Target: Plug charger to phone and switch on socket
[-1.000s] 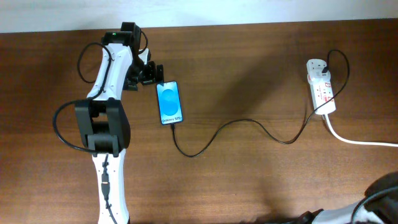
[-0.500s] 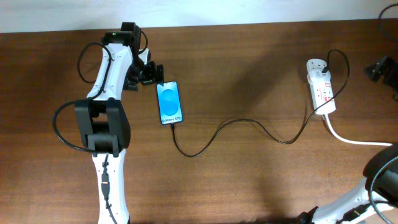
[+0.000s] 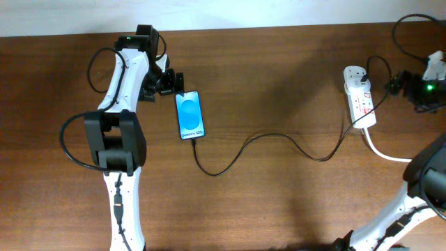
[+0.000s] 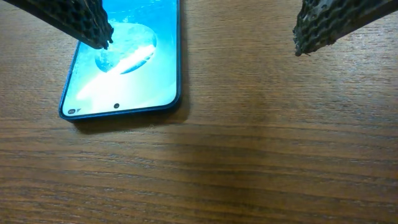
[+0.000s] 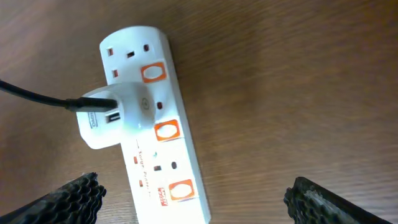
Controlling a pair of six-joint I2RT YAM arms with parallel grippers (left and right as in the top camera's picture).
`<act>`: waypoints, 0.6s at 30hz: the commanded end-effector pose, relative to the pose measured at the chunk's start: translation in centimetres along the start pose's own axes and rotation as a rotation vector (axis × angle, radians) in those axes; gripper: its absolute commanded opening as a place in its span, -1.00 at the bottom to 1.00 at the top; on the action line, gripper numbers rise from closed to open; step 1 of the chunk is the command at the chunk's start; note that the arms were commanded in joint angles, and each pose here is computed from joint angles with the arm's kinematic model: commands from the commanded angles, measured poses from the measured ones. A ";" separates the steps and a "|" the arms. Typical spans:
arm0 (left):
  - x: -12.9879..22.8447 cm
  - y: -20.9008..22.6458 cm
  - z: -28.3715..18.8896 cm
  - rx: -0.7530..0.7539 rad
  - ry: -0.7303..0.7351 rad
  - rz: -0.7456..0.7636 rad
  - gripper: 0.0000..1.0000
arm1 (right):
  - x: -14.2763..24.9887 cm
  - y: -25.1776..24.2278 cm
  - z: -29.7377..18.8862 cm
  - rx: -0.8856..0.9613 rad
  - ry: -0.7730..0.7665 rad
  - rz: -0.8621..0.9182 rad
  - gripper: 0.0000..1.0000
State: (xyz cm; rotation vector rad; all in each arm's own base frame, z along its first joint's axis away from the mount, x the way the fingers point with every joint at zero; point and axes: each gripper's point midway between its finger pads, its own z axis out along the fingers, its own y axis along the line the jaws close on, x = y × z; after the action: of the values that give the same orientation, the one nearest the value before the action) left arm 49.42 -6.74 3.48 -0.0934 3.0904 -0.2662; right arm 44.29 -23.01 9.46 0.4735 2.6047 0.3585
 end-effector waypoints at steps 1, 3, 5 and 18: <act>-0.2 0.1 0.4 -0.010 0.001 0.001 0.99 | 0.4 -0.6 1.2 0.028 0.027 0.022 0.97; -0.2 0.1 0.4 -0.010 0.001 0.000 0.99 | 0.6 -0.9 1.6 0.035 0.038 0.047 0.97; -0.2 0.1 0.4 -0.010 0.001 0.000 0.99 | 0.9 -1.2 2.0 0.045 0.049 0.050 0.97; -0.2 0.1 0.4 -0.010 0.001 0.000 0.99 | -0.1 -1.5 2.8 0.140 0.029 0.010 0.97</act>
State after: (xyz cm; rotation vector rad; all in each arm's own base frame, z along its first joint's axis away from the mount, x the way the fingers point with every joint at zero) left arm 49.42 -6.74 3.48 -0.0928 3.0904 -0.2662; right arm 44.59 -24.20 7.30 0.5555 2.6509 0.2277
